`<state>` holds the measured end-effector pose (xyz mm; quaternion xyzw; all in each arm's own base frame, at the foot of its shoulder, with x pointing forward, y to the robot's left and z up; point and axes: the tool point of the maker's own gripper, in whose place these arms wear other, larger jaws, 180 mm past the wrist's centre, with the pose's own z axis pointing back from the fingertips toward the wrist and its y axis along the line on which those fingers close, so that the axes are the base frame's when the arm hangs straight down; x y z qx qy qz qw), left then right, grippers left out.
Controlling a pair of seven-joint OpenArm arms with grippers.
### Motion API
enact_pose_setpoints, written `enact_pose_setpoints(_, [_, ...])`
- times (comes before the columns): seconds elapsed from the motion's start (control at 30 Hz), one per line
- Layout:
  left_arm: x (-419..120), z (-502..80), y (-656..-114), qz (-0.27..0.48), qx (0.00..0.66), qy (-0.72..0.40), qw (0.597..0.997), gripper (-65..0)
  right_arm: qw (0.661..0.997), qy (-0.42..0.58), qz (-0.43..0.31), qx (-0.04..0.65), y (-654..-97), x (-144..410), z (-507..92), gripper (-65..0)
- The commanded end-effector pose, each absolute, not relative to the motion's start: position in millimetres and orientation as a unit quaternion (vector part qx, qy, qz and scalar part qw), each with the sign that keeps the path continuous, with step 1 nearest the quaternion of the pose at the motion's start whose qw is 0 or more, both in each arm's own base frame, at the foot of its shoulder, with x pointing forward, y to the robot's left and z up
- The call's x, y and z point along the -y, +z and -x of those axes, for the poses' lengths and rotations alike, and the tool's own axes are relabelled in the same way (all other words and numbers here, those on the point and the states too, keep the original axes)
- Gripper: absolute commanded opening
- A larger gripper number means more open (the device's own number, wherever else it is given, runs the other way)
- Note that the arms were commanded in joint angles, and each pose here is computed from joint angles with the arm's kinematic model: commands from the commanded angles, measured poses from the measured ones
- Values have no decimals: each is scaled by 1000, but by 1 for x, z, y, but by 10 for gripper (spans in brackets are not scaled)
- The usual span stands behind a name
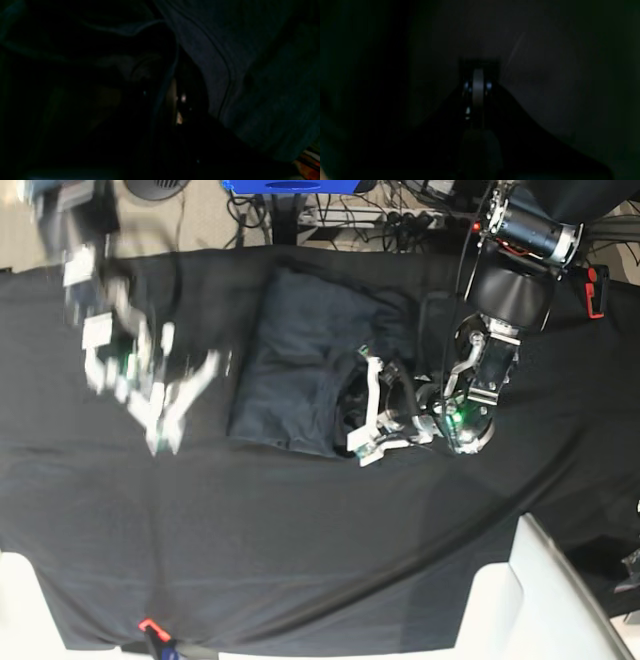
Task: Fold the T-shirt properly
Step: 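Grasp the shirt's other side edge with the left gripper and fold inward, then fold the hem end up over the shirt with the left gripper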
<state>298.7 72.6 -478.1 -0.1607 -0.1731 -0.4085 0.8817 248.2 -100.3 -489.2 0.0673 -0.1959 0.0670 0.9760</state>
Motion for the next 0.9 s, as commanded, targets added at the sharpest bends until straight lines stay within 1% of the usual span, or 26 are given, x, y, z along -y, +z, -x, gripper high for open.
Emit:
enact_pose_setpoints(0.0, [-68, -315, -465, 162, 199, -406, 877, -650, 969, 70, -72, 228, -471, 97, -263, -650])
enact_pose_setpoints(0.27, [-70, -328, -460, 155, 203, -407, 877, -650, 975, 71, -97, 188, -479, 77, -219, -650])
enact_pose_setpoints(0.43, [-47, -317, -466, 163, 196, -452, 855, -650, 974, 108, -117, 161, -489, 49, -189, -650])
enact_pose_setpoints(0.57, [-40, -310, -478, 178, 186, -455, 853, -650, 975, 128, -124, 131, -502, 37, -168, -650])
enact_pose_setpoints(0.67, [-32, -310, -482, 188, 186, -452, 852, -650, 973, 136, -139, 125, -502, 19, -162, -650])
enact_pose_setpoints(0.87, [-22, -332, -467, 192, 215, -451, 845, -650, 966, 161, -161, 118, -499, -11, -150, -650])
